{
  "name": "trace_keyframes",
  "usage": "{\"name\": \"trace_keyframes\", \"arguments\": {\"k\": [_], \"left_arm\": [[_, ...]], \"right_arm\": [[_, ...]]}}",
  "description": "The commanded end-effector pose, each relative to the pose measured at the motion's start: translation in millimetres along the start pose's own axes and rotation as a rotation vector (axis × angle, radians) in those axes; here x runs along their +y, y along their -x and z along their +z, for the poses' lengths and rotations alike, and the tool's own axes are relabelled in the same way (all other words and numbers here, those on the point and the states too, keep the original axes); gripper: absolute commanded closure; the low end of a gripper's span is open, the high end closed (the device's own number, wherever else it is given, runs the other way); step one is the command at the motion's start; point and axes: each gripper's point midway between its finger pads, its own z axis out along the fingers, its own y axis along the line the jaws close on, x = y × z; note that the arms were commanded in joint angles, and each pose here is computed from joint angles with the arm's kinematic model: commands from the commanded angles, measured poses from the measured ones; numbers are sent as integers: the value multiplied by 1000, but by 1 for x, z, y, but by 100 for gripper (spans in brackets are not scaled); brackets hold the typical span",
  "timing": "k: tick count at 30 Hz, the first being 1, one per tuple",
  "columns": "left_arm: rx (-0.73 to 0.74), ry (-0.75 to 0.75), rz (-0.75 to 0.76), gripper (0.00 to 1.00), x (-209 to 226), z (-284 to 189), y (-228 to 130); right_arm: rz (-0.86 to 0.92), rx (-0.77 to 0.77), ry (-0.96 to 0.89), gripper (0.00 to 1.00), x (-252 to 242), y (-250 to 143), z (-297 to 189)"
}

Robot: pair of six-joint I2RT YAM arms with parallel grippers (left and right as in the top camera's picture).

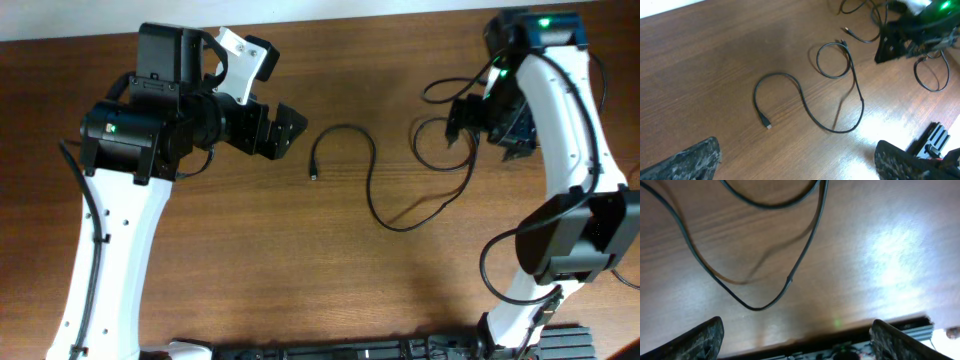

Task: Untangle cables
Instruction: 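Move the right gripper back down toward the remaining cables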

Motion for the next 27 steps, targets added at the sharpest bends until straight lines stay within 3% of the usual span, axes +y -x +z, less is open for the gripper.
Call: {"name": "trace_keyframes", "arguments": {"k": [1, 8, 15, 23, 25, 27], "left_arm": [[-34, 8, 19, 1, -5, -12, 6], [-34, 8, 19, 1, -5, -12, 6], [-34, 7, 19, 1, -5, -12, 6], [-34, 8, 19, 1, -5, -12, 6], [-34, 8, 19, 1, -5, -12, 6], [-34, 8, 19, 1, -5, -12, 6]], "right_arm": [[68, -32, -31, 8, 7, -4, 10], [98, -29, -37, 8, 17, -8, 44], [157, 48, -59, 8, 4, -38, 85], [159, 126, 149, 9, 35, -53, 144], [157, 114, 151, 14, 35, -52, 149], [155, 99, 159, 35, 36, -49, 152]]}}
